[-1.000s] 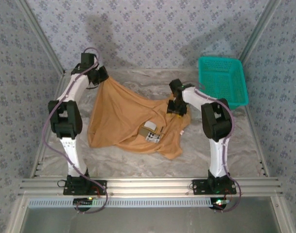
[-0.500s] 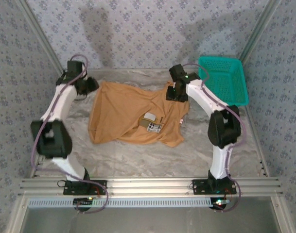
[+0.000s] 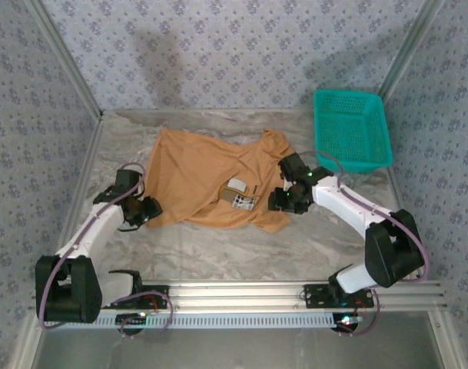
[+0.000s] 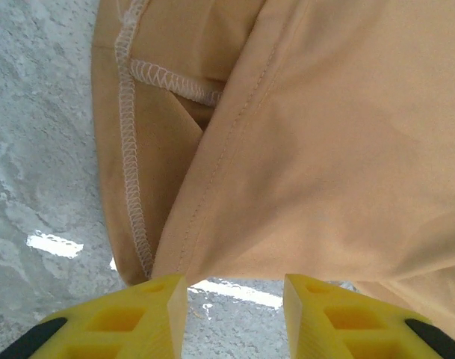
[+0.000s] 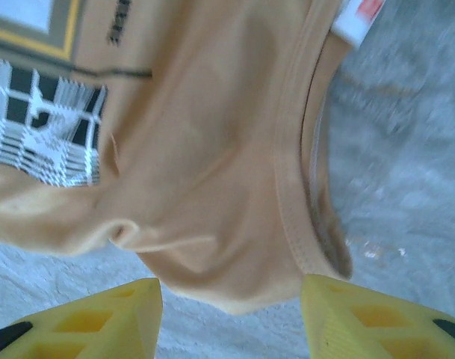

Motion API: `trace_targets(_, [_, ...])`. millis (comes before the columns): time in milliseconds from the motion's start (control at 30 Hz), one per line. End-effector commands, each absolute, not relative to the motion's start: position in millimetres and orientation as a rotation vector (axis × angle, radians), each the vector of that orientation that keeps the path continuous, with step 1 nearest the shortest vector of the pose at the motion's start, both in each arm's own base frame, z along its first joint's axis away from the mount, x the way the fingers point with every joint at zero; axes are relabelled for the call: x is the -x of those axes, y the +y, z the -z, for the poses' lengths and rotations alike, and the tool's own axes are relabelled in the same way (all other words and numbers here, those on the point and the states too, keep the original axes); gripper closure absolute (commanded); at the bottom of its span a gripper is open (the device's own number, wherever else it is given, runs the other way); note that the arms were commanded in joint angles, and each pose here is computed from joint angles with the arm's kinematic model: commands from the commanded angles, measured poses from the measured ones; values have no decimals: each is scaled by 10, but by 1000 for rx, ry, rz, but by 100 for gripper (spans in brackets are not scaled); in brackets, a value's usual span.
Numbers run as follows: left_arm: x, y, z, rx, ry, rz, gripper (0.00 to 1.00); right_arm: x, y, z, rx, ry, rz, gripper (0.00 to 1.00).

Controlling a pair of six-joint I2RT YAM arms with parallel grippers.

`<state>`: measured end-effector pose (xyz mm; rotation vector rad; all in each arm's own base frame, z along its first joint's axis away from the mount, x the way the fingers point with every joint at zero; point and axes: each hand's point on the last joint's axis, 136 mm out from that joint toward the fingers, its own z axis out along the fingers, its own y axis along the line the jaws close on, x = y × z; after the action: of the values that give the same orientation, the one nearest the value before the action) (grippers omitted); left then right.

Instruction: Fold the inside-out t-shirt

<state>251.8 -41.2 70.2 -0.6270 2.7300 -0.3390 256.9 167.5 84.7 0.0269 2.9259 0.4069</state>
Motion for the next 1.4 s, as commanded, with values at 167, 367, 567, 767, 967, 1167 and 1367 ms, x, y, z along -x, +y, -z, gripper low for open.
trace_targets(167, [-2567, -375, -507, 630, 2710, 273, 61, -2343, 1700, -770, -66, 2942, -476, 45])
trace_targets(367, [-2607, -452, -251, 641, 2732, 298, 61, -2152, 1829, -539, -121, 2986, -580, 43])
trace_targets(567, [-2585, -434, -100, 631, 2776, 265, 85, -2124, 1937, -314, -135, 3017, -540, 43])
trace_targets(767, [-2726, -434, -429, 618, 2698, 285, 100, -2393, 1974, -242, -192, 2976, -499, 80])
trace_targets(967, [-2950, -433, -946, 568, 2620, 295, 100, -2573, 1858, -602, -107, 2965, -395, 100])
trace_targets(1167, [-3210, -320, -1359, 563, 2539, 303, 100, -2619, 1474, -986, -119, 2933, -329, 100])
trace_targets(1367, [-3465, -213, -1595, 583, 2495, 332, 100, -2657, 1206, -1259, -202, 2873, -387, 100])
